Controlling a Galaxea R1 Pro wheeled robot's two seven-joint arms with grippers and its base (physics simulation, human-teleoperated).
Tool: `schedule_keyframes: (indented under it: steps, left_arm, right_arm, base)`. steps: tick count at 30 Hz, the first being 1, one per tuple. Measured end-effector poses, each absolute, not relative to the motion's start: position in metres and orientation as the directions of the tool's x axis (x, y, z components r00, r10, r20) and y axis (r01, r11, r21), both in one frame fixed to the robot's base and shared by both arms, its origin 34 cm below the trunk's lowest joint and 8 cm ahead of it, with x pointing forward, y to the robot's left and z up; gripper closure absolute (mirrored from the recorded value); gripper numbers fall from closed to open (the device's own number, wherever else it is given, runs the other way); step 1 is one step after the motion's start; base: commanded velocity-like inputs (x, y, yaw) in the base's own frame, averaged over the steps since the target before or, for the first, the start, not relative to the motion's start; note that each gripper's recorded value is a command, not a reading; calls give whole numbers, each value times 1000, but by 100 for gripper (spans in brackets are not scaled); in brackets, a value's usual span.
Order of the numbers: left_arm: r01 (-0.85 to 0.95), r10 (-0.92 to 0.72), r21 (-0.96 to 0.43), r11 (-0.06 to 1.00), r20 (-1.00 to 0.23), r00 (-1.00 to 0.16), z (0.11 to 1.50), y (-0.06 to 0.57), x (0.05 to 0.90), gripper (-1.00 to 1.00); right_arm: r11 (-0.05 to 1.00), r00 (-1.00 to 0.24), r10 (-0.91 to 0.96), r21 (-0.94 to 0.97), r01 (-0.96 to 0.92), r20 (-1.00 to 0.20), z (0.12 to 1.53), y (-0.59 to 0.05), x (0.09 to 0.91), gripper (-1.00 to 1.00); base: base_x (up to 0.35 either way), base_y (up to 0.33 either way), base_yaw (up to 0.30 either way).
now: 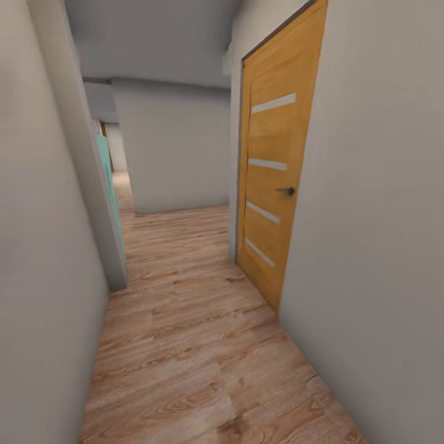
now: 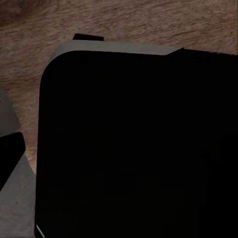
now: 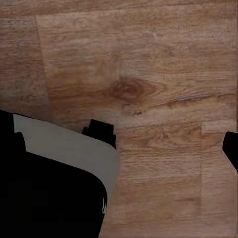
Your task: Move the two storage containers from the living room to the garage. In the garage, place one container on the floor and stack the other container on top of it (either order is fine).
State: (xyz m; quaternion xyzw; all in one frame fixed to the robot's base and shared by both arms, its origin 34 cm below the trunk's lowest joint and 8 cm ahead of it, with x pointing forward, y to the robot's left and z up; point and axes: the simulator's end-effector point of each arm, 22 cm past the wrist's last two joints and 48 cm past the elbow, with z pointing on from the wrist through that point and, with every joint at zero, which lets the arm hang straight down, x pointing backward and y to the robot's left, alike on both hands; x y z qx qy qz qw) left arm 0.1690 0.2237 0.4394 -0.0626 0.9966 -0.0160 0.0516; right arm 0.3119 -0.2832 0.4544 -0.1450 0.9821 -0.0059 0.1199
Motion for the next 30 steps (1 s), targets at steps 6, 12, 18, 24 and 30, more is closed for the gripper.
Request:
schedule_keyframes:
  steps: [6,12,18,24,30]
  left_arm:
    - [-124,-127,-39,992,-104,-986,439,224,170,-100]
    - [-124,-127,-39,992,-107,-986,440,224,171,-100]
    - [-124,-127,-39,992,-107,-986,440,224,172,-100]
    - [-124,-127,-39,992,-107,-986,440,224,172,-100]
    - [-124,-127,-40,991,-107,-986,440,223,172,-100]
  right_arm:
    - [958,-929,-286,-47,-283,-236,455,-283,313,-100]
    - [958,-928,-286,-48,-283,-239,456,-284,314,-100]
    - [958,-928,-286,-47,-283,-238,455,-284,314,-100]
    - [958,-929,-286,-49,-283,-236,455,-285,313,-100]
    - [958,-928,-286,-50,-282,-238,456,-286,314,-100]
  base:
    - [321,0,266]
    - [321,0,135]
    - [321,0,13]
    - [321,0,1]
    - [321,0,0]
